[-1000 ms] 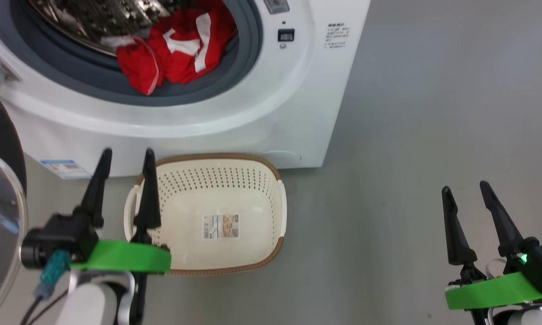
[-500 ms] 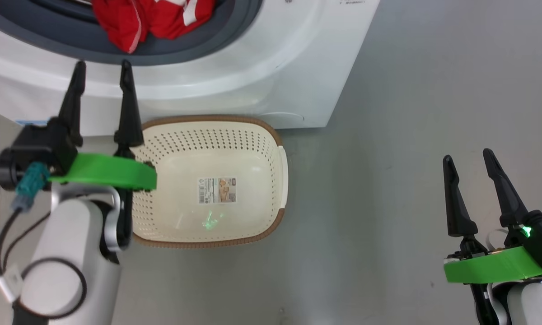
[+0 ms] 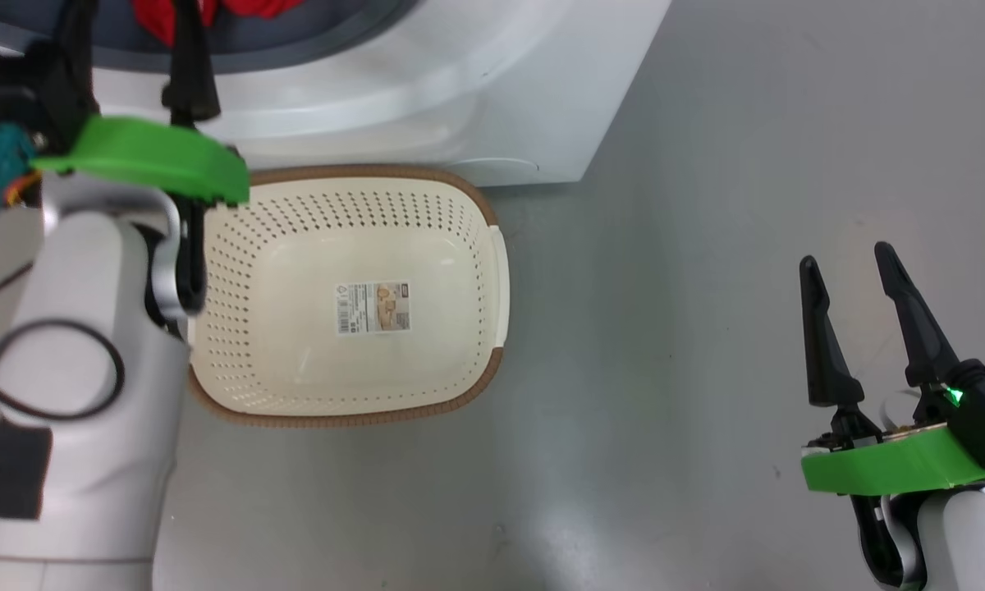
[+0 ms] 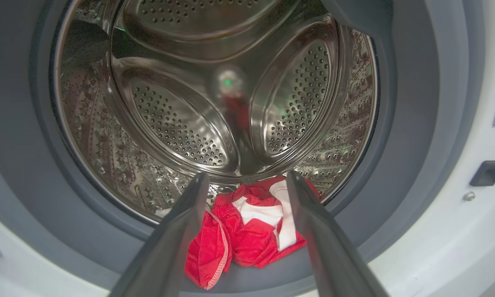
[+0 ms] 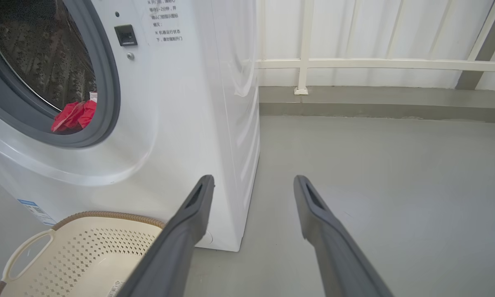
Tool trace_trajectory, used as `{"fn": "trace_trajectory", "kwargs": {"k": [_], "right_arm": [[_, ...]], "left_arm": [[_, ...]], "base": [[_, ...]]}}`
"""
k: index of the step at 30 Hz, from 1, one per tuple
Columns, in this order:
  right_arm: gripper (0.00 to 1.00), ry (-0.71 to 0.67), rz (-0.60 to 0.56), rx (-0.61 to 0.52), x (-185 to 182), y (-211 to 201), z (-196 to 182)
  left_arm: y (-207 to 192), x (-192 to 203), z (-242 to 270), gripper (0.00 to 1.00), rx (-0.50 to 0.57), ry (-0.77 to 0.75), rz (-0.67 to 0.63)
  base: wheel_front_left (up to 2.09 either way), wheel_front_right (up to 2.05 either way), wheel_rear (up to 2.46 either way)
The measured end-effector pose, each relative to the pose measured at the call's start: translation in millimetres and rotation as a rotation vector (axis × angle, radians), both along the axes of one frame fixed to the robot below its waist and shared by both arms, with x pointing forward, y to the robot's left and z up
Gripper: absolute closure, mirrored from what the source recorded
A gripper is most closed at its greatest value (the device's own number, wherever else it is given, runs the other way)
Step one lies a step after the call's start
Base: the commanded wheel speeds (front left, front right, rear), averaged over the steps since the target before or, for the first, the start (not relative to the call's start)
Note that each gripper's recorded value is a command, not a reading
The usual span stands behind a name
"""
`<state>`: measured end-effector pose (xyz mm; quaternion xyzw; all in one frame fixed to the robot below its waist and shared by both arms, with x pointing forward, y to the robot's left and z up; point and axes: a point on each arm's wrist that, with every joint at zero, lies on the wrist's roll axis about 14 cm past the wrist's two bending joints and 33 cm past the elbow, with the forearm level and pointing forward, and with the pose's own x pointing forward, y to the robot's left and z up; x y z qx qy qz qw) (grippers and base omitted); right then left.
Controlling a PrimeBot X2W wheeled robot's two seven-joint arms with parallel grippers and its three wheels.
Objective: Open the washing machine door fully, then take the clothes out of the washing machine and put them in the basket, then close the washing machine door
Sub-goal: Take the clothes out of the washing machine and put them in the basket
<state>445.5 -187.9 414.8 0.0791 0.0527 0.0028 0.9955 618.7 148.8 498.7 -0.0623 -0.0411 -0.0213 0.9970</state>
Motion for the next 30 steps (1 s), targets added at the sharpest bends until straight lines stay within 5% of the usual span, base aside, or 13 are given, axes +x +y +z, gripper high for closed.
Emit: {"fn": "trace_trajectory", "kwargs": {"k": [30], "right_arm": [[0.0, 0.056, 0.006, 0.026, 4, 1, -23]], "left_arm": [[7, 71, -93, 0.0, 0.301, 0.359, -0.002]], "base": [[0.0, 0.0, 0.0]]}}
